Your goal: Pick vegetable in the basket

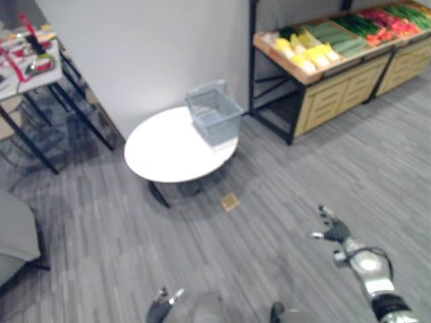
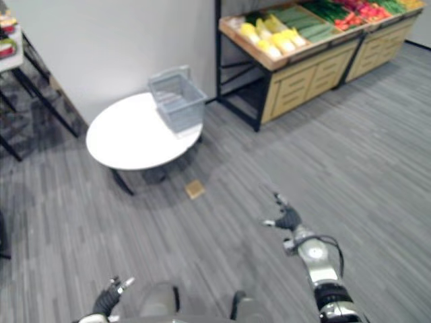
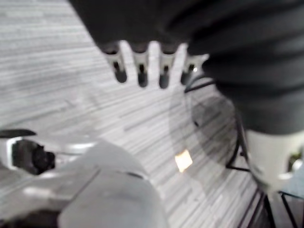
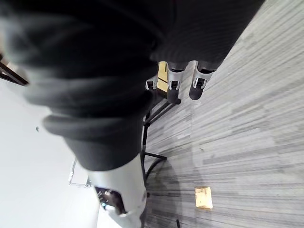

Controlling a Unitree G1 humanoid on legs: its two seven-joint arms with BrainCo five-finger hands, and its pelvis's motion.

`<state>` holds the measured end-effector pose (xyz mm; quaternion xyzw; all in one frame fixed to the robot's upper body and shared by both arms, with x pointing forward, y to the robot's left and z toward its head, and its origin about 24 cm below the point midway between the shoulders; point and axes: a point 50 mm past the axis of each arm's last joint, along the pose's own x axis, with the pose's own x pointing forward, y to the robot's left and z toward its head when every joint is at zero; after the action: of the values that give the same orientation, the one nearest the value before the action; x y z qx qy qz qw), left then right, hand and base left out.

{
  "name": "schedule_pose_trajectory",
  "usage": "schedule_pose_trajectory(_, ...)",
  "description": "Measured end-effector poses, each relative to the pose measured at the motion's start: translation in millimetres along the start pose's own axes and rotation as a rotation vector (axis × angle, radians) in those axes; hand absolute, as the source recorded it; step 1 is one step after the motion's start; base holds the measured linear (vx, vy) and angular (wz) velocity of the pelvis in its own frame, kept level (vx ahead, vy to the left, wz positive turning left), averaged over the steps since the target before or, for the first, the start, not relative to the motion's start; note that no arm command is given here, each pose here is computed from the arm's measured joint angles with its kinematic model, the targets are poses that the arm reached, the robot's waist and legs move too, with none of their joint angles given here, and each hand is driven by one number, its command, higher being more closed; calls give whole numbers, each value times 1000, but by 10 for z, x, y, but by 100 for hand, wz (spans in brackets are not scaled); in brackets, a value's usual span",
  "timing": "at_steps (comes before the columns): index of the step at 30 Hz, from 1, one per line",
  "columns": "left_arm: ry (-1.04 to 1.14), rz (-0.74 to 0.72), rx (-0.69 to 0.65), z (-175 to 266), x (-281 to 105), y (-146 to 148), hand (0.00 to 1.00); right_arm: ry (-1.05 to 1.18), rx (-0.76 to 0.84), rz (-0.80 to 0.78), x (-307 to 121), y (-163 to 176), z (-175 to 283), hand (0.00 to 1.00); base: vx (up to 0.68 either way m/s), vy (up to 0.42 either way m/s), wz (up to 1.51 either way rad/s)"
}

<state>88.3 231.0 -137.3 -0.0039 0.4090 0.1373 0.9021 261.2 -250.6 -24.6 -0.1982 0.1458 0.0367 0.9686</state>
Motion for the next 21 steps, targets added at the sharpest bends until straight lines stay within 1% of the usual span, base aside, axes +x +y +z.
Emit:
schedule_pose_trajectory(3,-24,-27,-5,58,27,-57,0,-76,-51,-56,176,-93,290,0,497,-52,47)
schedule_pose_trajectory(6,-3,-33,-23,-48,-9,-124,0,-132,-112,-102,320,-213,580,0,480,47,36)
schedule_pose_trajectory(7,0,-33,-24,-60,-15,-126,0,-135,-114,-104,327,-217,595,0,509,126,13)
schedule_pose_trajectory(8,18,-29,-27,-124,-47,-113,0,-156,-155,-107,383,-197,700,0,419,111,3)
schedule_pose_trajectory(10,67,-22,-29,-232,-84,-101,0,-156,-195,-62,476,-72,764,0,598,183,17)
schedule_pose_trajectory(12,67,-17,12,-197,-60,-35,0,-171,-207,-53,524,-29,840,0,500,158,55)
schedule_pose_trajectory(15,47,-22,64,-120,-23,5,0,-224,-246,-70,590,-91,1037,0,467,73,98)
schedule_pose_trajectory(18,6,-34,103,21,29,75,0,-319,-263,-107,574,-159,1291,0,396,-37,106)
schedule_pose_trajectory(19,-7,-44,108,78,61,44,0,-337,-268,-133,561,-200,1354,0,531,-101,115)
schedule_pose_trajectory(21,-19,-37,118,129,77,79,0,-318,-268,-152,567,-217,1342,0,479,-140,97)
